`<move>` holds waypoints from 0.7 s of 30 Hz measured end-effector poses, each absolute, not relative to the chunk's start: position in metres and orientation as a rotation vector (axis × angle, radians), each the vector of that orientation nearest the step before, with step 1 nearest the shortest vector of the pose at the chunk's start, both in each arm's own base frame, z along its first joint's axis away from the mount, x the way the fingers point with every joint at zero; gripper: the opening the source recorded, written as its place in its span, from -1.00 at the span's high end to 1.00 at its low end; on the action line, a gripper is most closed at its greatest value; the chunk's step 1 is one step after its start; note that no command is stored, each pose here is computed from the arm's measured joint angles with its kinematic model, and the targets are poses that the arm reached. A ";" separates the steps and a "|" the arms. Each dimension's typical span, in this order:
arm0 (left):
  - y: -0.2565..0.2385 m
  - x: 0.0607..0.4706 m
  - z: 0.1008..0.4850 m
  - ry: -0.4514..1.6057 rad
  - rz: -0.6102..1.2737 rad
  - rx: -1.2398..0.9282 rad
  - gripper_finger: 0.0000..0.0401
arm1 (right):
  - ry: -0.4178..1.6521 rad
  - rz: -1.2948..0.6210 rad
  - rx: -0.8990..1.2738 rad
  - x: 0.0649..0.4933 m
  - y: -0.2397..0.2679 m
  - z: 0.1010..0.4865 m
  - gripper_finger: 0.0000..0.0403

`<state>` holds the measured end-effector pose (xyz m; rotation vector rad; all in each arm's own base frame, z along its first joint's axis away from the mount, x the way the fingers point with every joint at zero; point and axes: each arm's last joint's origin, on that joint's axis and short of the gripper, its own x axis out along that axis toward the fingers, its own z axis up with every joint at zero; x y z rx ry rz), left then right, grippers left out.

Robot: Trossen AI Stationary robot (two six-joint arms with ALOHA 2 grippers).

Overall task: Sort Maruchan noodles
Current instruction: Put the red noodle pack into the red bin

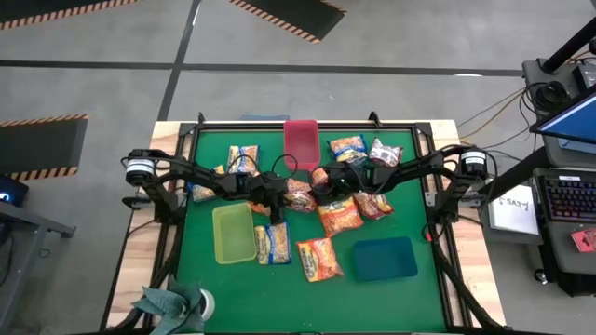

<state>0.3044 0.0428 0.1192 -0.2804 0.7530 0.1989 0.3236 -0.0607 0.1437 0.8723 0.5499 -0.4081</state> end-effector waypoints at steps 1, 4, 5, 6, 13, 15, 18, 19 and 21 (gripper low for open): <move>0.043 0.305 0.120 0.734 0.200 -0.283 0.99 | 0.548 -0.406 0.857 0.324 -0.061 0.144 -0.30; 0.044 0.308 0.123 0.689 0.224 -0.287 0.99 | 0.535 -0.398 0.819 0.325 -0.061 0.145 -0.25; 0.044 0.308 0.123 0.689 0.231 -0.286 0.99 | 0.530 -0.391 0.804 0.325 -0.061 0.146 -0.24; 0.044 0.308 0.123 0.689 0.235 -0.285 0.99 | 0.520 -0.389 0.791 0.326 -0.062 0.147 -0.23; 0.045 0.308 0.124 0.679 0.255 -0.299 0.99 | 0.494 -0.415 0.656 0.326 -0.064 0.148 -0.11; 0.045 0.308 0.124 0.677 0.274 -0.297 0.99 | 0.488 -0.413 0.653 0.327 -0.064 0.149 -0.04; 0.046 0.308 0.124 0.674 0.284 -0.301 0.99 | 0.475 -0.422 0.648 0.327 -0.064 0.150 0.07; 0.046 0.308 0.124 0.672 0.288 -0.307 0.99 | 0.469 -0.431 0.645 0.327 -0.065 0.150 0.10; 0.046 0.308 0.124 0.668 0.293 -0.318 0.99 | 0.464 -0.442 0.642 0.327 -0.065 0.150 0.13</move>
